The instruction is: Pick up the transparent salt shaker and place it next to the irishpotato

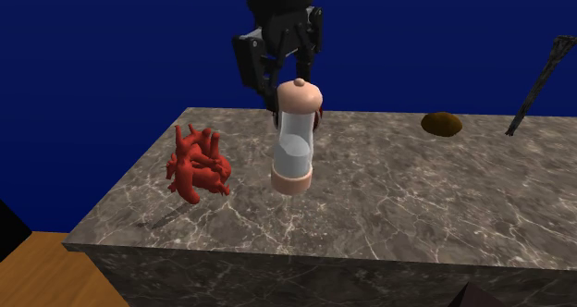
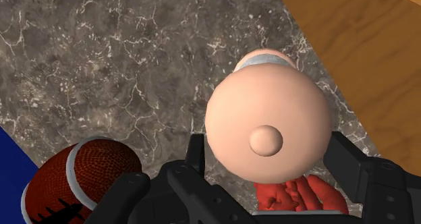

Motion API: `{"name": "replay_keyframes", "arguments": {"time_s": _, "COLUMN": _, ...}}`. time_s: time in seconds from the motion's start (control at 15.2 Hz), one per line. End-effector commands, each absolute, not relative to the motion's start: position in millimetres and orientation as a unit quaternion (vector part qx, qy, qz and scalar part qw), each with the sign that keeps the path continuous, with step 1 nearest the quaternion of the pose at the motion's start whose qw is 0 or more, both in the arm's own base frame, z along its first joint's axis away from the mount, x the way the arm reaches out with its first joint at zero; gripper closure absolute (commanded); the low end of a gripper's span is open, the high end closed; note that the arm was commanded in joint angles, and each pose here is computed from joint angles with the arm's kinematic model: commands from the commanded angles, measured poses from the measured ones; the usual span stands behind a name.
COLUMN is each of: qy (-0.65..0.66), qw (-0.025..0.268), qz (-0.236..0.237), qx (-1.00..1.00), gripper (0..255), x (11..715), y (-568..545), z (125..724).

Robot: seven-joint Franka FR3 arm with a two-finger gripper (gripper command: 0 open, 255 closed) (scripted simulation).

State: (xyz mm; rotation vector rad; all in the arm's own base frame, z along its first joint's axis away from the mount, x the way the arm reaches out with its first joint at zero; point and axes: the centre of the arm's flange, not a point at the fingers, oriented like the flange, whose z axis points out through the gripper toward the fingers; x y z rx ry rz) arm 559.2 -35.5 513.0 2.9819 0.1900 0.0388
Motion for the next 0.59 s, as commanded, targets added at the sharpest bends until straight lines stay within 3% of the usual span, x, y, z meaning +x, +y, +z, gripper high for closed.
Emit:
{"name": "replay_keyframes", "arguments": {"time_s": 0.0, "qy": 0.063, "qw": 0.077, "qz": 0.013, "qx": 0.995, "gripper": 255, "x": 559, "y": -35, "z": 523}}
{"name": "replay_keyframes", "arguments": {"time_s": 0.53, "qy": 0.063, "qw": 0.077, "qz": 0.013, "qx": 0.995, "gripper": 255, "x": 559, "y": -35, "z": 566}}
